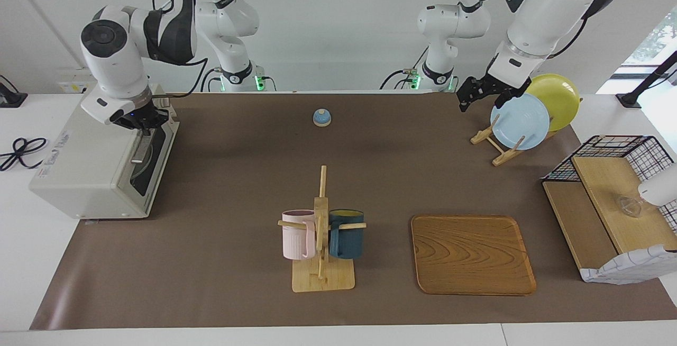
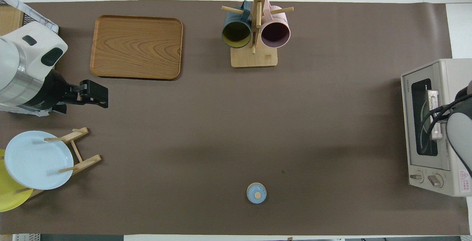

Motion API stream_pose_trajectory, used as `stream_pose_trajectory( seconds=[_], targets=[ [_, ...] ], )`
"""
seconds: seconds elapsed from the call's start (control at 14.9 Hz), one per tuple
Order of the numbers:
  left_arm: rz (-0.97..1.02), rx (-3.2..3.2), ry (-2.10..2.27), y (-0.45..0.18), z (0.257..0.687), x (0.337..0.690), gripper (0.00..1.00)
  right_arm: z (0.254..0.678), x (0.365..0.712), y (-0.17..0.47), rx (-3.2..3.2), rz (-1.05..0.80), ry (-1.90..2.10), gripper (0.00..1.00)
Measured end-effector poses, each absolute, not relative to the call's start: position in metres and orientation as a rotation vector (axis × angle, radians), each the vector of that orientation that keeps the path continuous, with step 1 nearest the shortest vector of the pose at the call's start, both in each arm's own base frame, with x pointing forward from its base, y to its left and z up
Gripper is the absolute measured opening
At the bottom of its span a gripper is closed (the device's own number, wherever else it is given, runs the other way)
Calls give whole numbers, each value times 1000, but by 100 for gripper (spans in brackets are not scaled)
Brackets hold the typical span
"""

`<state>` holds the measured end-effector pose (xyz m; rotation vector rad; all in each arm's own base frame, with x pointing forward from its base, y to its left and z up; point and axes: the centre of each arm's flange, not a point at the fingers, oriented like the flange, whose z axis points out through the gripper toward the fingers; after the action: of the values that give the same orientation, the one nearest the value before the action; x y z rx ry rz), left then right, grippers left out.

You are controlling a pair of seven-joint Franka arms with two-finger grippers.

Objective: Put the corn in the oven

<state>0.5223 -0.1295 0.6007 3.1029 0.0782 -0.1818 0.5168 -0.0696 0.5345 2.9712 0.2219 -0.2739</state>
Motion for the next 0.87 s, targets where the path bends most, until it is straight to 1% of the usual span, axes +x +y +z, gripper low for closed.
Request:
stream_pose_trajectory(
  seconds=[0.07, 0.13, 0.27, 0.34, 0.47, 0.54, 0.74, 0.81, 0.87],
  targets=[
    [-182, 3103, 78, -130, 601, 522, 100, 550, 516, -65, 3017, -264, 208, 5],
    [-182, 3103, 78, -130, 601, 522, 100, 565, 516, -62, 3044, -252, 201, 11],
    [-182, 3103, 78, -130, 601, 522, 100, 589, 516, -58, 3077, -223, 197, 14],
    [-182, 3103, 78, -130, 601, 522, 100, 599, 517, -56, 3098, -215, 197, 20],
    [-182, 3103, 78, -130, 601, 522, 100, 607, 521, -53, 3120, -210, 200, 39],
    [-182, 3103, 78, -130, 601, 522, 100, 606, 523, -52, 3125, -212, 201, 52],
    [-182, 3103, 78, -130, 601, 522, 100, 602, 526, -52, 3127, -224, 189, 81],
    [-182, 3103, 78, -130, 601, 522, 100, 602, 526, -52, 3127, -222, 175, 94],
    [-182, 3103, 78, -130, 601, 522, 100, 604, 527, -50, 3126, -217, 164, 100]
  ],
)
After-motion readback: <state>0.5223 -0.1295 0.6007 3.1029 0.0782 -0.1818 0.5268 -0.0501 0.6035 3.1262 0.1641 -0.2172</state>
